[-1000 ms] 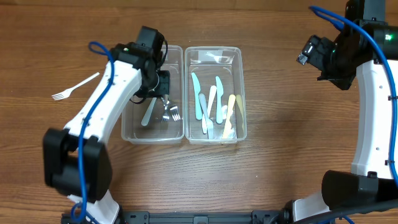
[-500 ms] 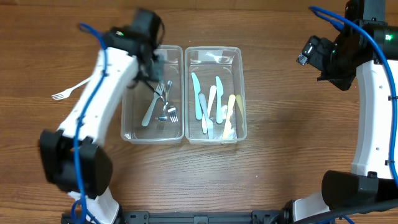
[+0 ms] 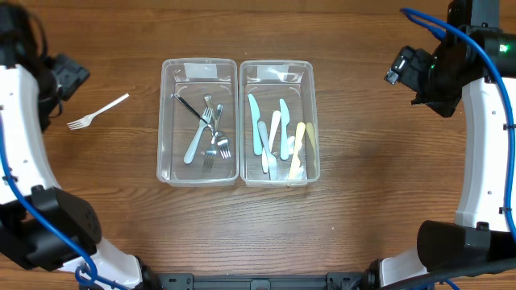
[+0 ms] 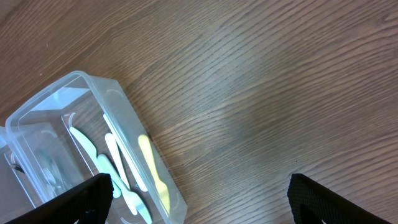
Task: Pack container
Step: 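Move the left gripper over the white plastic fork on the table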
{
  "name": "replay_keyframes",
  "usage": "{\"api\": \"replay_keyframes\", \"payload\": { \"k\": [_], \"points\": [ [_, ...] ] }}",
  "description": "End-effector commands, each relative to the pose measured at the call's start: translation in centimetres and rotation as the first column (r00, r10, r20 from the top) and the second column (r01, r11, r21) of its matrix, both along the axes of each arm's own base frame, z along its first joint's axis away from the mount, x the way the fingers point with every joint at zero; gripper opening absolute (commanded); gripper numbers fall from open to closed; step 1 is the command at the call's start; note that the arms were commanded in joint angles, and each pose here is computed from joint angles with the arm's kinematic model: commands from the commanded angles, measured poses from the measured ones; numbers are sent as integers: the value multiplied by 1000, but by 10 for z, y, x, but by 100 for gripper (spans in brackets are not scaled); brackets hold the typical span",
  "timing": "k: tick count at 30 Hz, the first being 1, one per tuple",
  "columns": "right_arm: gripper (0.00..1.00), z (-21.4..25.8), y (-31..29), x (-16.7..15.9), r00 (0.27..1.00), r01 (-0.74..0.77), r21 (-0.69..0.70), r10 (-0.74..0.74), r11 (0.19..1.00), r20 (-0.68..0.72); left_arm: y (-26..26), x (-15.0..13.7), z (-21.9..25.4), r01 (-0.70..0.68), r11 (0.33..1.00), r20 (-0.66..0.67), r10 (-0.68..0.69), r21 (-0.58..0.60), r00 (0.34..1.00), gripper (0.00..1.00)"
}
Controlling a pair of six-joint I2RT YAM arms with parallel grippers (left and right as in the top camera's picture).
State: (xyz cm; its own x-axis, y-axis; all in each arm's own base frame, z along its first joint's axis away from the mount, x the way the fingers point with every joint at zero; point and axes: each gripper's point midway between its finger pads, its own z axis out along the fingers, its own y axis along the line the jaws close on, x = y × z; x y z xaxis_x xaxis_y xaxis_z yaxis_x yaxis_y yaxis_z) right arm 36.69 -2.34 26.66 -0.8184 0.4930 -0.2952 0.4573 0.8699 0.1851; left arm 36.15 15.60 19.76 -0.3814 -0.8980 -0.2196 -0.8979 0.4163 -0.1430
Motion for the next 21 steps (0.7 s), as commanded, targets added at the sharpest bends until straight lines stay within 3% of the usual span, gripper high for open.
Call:
{"api": "replay_keyframes", "payload": {
  "k": [1, 6, 12, 14, 17, 18, 21],
  "points": [
    [92, 1, 0, 0, 1000, -1, 1, 1, 1000, 6, -11, 1, -29, -441, 869, -66, 438, -227, 897, 100],
    [92, 1, 0, 0, 1000, -1, 1, 1, 1000, 6, -20, 12, -47, -542, 793, -111, 534, -277, 838, 97],
    [92, 2, -1, 3, 1000, -1, 0, 1, 1000, 17, -22, 20, -46, -482, 832, -79, 480, -276, 874, 100],
    [92, 3, -1, 4, 1000, -1, -1, 1, 1000, 21, -19, 27, -43, -377, 889, -30, 383, -261, 923, 100],
    [92, 3, -1, 4, 1000, -1, -1, 1, 1000, 21, -12, 44, -35, -111, 976, 74, 127, -185, 989, 100],
    [92, 3, -1, 4, 1000, -1, -1, 1, 1000, 21, -6, 58, -25, 152, 986, 134, -142, -71, 981, 100],
    [92, 3, -1, 4, 1000, -1, -1, 1, 1000, 22, 1, 63, -13, 337, 940, 121, -340, 48, 933, 100]
  ]
}}
